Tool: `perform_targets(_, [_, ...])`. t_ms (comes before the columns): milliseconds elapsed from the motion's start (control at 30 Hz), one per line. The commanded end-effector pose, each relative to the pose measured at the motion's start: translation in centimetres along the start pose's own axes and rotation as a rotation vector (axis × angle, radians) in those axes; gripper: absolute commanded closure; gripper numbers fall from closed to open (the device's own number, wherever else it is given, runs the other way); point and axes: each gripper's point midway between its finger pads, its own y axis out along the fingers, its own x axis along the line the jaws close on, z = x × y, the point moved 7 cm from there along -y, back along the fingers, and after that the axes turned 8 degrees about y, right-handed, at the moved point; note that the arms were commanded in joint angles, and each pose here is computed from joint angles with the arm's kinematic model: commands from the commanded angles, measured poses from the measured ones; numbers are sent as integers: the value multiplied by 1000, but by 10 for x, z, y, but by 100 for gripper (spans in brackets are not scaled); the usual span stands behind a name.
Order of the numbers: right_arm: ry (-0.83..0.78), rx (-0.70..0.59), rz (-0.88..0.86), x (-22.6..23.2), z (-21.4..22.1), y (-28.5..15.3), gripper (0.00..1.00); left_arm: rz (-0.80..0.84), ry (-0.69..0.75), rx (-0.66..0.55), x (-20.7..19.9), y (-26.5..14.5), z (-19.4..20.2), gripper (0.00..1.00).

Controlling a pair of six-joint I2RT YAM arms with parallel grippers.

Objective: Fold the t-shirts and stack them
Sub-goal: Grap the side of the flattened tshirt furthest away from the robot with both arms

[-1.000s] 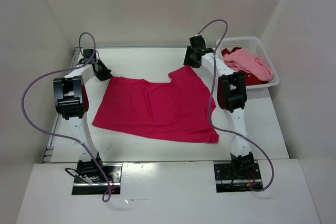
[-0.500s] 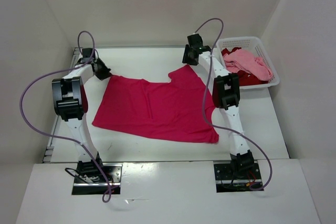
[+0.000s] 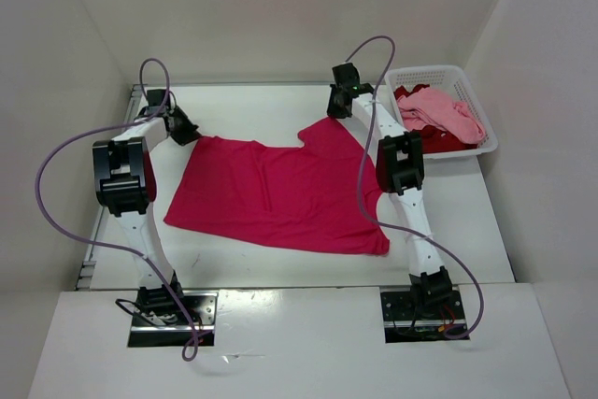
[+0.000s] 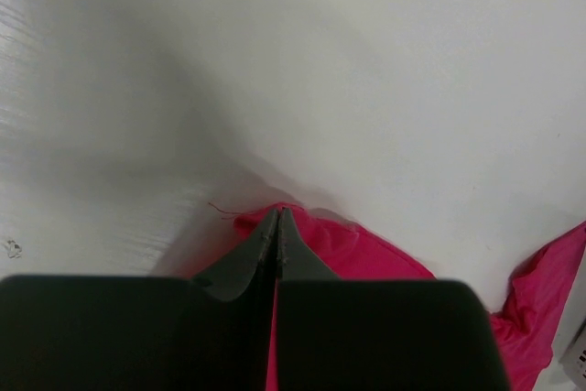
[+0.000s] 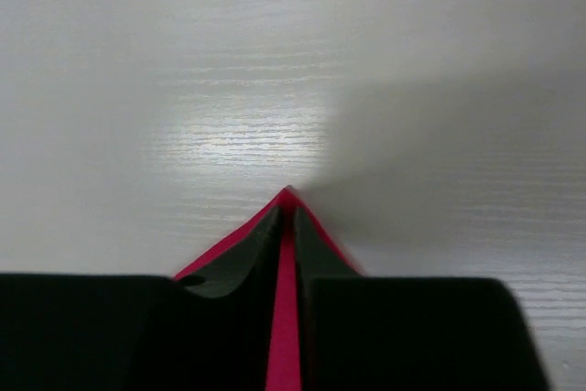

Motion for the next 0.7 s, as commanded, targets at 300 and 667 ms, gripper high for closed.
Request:
perform_targets(300, [29, -115, -78, 15, -57, -66, 100, 83, 5, -72, -23, -26, -15, 100])
perform_targets(667, [10, -9, -49, -4, -26, -23, 54, 91, 5, -67, -24, -26, -14, 100])
